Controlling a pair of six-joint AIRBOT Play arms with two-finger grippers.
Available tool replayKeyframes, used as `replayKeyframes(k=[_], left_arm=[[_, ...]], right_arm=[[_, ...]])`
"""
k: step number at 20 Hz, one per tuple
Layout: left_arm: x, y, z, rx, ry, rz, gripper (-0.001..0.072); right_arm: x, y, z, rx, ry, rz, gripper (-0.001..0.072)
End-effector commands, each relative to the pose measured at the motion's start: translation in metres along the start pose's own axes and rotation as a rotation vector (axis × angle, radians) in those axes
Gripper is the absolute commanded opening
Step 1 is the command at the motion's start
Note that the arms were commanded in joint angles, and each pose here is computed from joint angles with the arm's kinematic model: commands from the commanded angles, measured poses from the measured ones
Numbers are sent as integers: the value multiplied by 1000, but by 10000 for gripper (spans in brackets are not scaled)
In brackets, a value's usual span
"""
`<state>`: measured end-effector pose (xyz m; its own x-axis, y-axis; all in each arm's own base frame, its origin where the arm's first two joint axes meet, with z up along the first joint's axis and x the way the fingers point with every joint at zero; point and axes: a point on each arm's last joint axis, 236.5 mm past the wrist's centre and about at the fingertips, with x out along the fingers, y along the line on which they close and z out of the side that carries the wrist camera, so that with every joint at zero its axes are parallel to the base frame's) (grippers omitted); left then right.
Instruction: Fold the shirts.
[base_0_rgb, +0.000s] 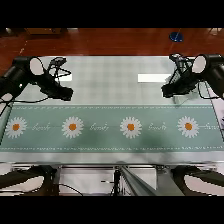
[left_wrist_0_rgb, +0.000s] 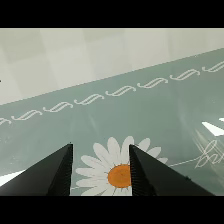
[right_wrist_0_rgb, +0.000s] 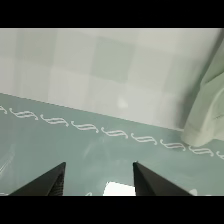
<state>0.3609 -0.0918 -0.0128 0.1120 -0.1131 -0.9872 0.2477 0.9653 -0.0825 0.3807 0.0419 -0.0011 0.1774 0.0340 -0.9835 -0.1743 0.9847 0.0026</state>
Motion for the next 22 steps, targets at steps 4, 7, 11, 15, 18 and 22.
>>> replayKeyframes(k=[4, 7, 11, 15, 18, 22], left_arm=[[0, 0, 0, 1, 0, 0, 444], [0, 0, 0, 1, 0, 0, 444], [0, 0, 0, 1, 0, 0, 444], [0, 0, 0, 1, 0, 0, 444], [0, 0, 0, 1, 0, 0, 443], [0, -1, 0, 2, 0, 0, 443]], right_arm=[[0, 1, 0, -1, 0, 1, 469], [0, 1, 0, -1, 0, 1, 469], [0, 0, 0, -1, 0, 0, 469], [0, 0, 0, -1, 0, 0, 468], [0, 0, 0, -1, 0, 0, 469], [0, 1, 4, 1, -17, 2, 469]])
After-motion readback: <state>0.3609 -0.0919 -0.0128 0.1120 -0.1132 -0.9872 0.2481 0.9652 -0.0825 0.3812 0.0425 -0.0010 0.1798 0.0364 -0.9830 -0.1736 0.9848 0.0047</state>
